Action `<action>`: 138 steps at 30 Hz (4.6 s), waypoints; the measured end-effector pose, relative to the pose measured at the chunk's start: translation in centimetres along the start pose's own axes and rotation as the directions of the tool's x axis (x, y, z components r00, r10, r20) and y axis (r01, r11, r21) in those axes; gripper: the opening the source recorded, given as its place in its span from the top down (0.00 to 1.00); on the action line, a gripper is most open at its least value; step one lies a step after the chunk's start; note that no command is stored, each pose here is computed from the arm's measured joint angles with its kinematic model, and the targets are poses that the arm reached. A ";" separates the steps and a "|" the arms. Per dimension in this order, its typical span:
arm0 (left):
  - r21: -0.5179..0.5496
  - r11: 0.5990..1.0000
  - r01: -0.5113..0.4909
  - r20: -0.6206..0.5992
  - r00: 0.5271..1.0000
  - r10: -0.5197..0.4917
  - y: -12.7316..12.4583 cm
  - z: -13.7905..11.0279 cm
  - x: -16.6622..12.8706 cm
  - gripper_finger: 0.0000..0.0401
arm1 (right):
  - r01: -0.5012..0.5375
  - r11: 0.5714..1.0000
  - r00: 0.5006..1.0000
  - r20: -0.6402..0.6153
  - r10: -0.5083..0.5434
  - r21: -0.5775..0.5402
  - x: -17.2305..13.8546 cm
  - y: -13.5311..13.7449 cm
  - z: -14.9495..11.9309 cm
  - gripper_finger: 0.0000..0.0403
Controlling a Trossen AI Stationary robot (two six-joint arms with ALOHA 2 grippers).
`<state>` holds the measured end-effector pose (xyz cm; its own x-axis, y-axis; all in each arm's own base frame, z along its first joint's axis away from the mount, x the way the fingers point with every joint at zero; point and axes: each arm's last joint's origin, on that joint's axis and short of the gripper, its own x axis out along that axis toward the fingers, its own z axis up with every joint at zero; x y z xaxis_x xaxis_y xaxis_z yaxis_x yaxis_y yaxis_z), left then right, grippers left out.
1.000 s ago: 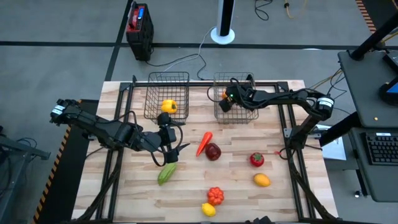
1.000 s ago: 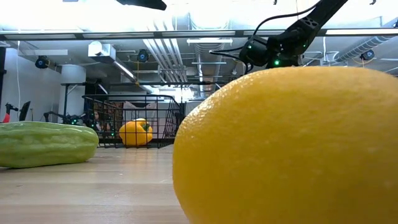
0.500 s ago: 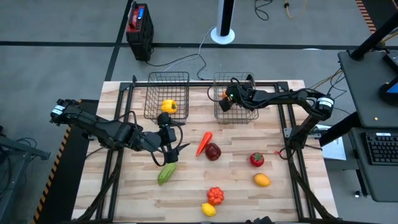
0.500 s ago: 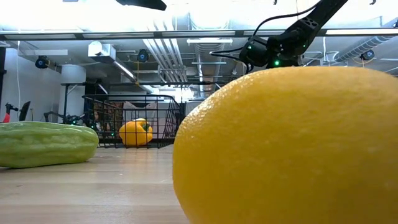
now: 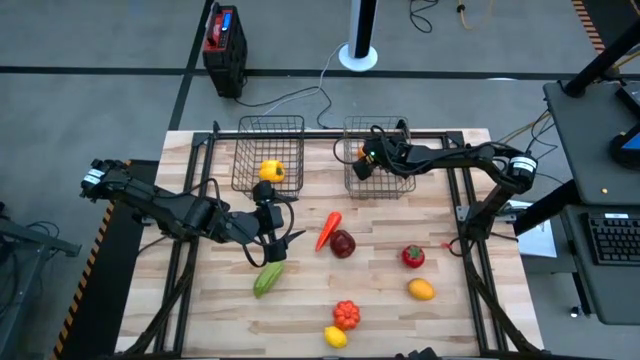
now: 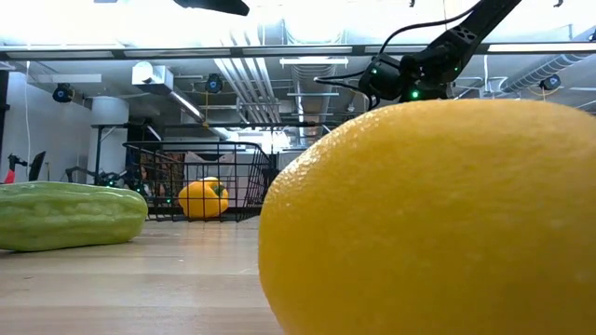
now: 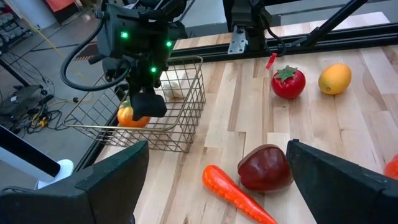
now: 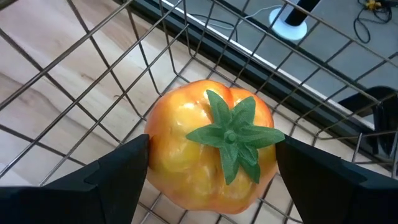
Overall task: Sort produce into baskets
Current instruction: Put the orange tomato into the gold wire basket, then put the red apple into the gold wire basket
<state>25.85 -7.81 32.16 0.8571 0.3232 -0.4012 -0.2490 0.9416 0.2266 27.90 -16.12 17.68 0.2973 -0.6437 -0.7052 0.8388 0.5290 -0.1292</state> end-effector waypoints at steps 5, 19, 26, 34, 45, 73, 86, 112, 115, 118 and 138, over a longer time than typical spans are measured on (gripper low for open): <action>0.000 1.000 0.000 0.000 1.000 0.000 0.0 0.0 0.0 0.10 | 0.002 1.000 1.000 -0.008 -0.002 0.019 0.0 0.0 -0.1 0.19; 0.001 1.000 0.000 0.000 1.000 0.000 0.0 0.0 0.0 0.10 | 0.008 1.000 1.000 -0.026 -0.008 -0.004 0.1 -0.1 -0.4 0.19; 0.001 1.000 0.000 0.000 1.000 0.000 0.0 0.0 0.0 0.10 | 0.007 0.999 1.000 -0.025 -0.008 -0.036 0.1 -0.1 -0.4 0.19; 0.001 1.000 0.000 0.000 1.000 0.000 0.0 0.0 0.0 0.10 | 0.008 0.999 1.000 -0.029 -0.009 -0.032 0.1 -0.1 -0.5 0.19; 0.001 1.000 0.000 0.000 1.000 0.000 0.0 0.0 0.0 0.10 | 0.006 1.000 1.000 -0.026 -0.006 -0.023 0.1 -0.1 -0.5 0.19; -0.007 0.999 0.040 -0.005 0.999 -0.040 -0.1 0.0 0.0 0.10 | -0.320 0.947 0.943 0.085 0.322 -0.035 -11.2 -1.3 4.4 0.04; 0.097 0.986 0.132 -0.144 0.983 -0.118 -3.4 -2.6 4.2 0.10 | -0.629 0.722 0.727 0.110 0.678 -0.289 -22.6 2.7 -1.8 0.04; -0.161 0.985 0.069 -0.116 0.989 -0.089 -7.8 -8.5 15.9 0.11 | -0.675 0.616 0.692 -0.059 0.720 -0.405 -26.0 8.9 -9.1 0.04; -0.200 0.977 0.069 -0.130 0.987 -0.097 -7.5 -8.8 16.4 0.11 | -0.669 0.618 0.694 -0.050 0.718 -0.413 -26.2 8.9 -9.3 0.04; -0.225 0.971 0.083 -0.153 0.981 -0.119 -7.5 -9.4 17.0 0.11 | -0.670 0.613 0.692 -0.053 0.720 -0.417 -26.3 9.0 -9.5 0.04; -0.240 0.963 0.119 -0.158 0.974 -0.160 -8.4 -11.0 18.5 0.11 | -0.654 0.625 0.707 -0.050 0.706 -0.426 -26.2 8.9 -9.6 0.04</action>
<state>38.81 -8.71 13.05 0.8039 0.1790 -0.5672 -0.2458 0.9684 -0.0427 23.17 10.74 28.31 0.7792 -0.0535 -0.6245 0.1347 0.9874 0.0835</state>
